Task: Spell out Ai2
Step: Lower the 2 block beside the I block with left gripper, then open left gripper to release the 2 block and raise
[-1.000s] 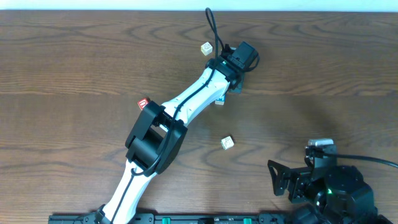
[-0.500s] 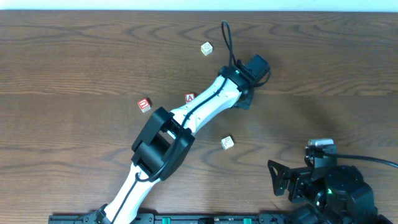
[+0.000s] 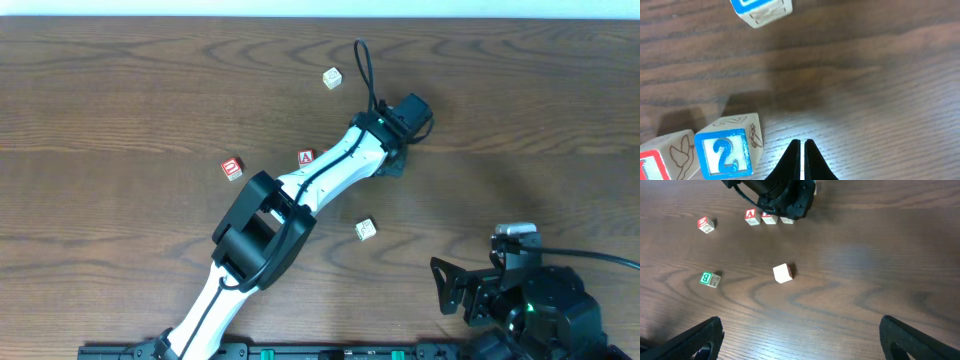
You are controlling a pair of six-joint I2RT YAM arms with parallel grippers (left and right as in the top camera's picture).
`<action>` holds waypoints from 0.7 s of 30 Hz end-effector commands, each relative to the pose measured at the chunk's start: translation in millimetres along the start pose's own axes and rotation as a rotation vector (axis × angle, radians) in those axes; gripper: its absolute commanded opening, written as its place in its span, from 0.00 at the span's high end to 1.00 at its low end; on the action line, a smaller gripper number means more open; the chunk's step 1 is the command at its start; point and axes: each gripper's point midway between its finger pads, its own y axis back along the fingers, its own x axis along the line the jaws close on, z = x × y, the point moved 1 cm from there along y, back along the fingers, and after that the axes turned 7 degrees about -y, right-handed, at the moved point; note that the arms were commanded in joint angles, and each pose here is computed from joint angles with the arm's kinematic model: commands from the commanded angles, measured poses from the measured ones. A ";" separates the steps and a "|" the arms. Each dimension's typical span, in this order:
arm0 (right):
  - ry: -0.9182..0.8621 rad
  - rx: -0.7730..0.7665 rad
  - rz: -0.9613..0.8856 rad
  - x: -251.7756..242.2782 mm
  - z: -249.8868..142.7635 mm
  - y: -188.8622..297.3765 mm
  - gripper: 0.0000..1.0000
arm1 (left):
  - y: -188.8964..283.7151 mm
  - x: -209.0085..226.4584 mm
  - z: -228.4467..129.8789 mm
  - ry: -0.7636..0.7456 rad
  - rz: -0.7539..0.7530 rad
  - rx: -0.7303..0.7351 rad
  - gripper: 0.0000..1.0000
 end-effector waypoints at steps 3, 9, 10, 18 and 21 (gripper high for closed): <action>0.011 0.001 -0.013 -2.4 -0.8 -1.0 0.01 | -7.2 10.1 -0.4 0.039 0.054 -0.005 0.94; 0.010 0.001 -0.013 -2.4 -0.8 -1.0 0.01 | -6.8 16.5 0.4 0.083 0.093 -0.017 0.94; 0.011 0.001 -0.013 -2.4 -0.8 -1.0 0.01 | -6.7 18.0 0.7 0.082 0.103 -0.019 0.94; 0.011 0.001 -0.013 -2.4 -0.8 -1.0 0.01 | -8.4 21.0 -3.0 0.083 0.117 -0.005 0.94; 0.010 0.001 -0.013 -2.4 -0.8 -1.0 0.01 | -8.0 25.9 -3.9 0.080 0.145 -0.005 0.94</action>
